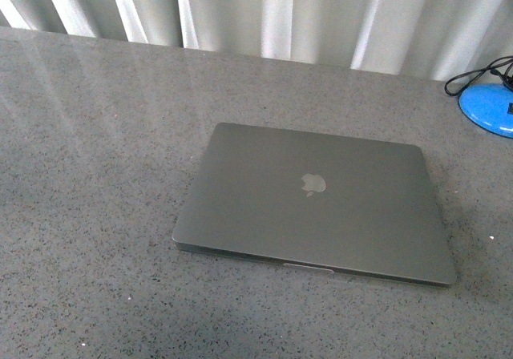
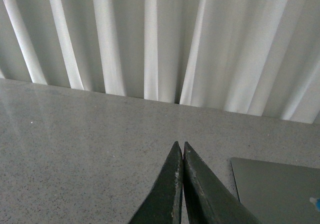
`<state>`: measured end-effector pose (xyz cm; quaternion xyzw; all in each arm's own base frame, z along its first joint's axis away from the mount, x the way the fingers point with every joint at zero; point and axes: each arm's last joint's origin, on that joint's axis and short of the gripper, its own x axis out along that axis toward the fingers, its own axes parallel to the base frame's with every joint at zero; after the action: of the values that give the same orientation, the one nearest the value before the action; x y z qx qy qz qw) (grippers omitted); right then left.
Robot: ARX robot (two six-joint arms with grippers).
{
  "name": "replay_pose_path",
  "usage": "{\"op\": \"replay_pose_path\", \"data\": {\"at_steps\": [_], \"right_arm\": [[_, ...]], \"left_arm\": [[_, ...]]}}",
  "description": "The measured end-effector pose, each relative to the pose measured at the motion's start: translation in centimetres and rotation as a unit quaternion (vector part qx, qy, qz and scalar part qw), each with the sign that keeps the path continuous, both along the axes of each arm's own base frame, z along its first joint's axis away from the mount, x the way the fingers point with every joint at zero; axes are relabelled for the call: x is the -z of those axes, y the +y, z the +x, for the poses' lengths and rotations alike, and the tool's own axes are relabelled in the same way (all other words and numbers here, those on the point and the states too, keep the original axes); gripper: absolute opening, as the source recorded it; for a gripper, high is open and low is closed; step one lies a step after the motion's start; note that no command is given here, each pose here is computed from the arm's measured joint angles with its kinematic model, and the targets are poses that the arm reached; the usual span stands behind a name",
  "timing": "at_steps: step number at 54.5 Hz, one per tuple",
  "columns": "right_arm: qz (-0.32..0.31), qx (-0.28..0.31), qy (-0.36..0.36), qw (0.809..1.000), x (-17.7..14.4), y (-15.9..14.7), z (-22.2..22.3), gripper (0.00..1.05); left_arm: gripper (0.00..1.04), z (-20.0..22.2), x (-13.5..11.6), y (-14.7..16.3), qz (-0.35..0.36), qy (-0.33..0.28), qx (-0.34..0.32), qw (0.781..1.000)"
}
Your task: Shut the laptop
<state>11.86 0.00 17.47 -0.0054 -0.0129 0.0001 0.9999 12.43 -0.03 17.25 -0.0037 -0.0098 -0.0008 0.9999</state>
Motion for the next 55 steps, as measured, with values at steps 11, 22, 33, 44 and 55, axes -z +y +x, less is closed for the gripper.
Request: {"op": "replay_pose_path", "data": {"at_steps": [11,22,33,44,55], "right_arm": [[0.0,0.0,-0.001,1.0,0.0,0.0,-0.5,0.01],[0.0,0.0,-0.001,1.0,0.0,0.0,-1.0,0.01],[0.001,0.0,0.015,1.0,0.5,0.0,-2.0,0.01],[0.001,0.0,0.002,1.0,0.3,0.0,-2.2,0.01],[0.001,0.0,0.002,1.0,0.3,0.0,-2.2,0.15]], "left_arm": [[0.04,-0.6,0.0,0.0,0.0,-0.001,0.0,1.0],[0.04,-1.2,0.0,0.0,0.0,-0.001,0.0,1.0],[0.04,-1.5,0.0,0.0,0.0,-0.001,0.0,1.0],[0.04,-2.4,0.5,0.0,0.0,0.015,0.0,1.0],[0.24,-2.7,0.3,0.0,0.0,0.002,0.0,1.0]]}}
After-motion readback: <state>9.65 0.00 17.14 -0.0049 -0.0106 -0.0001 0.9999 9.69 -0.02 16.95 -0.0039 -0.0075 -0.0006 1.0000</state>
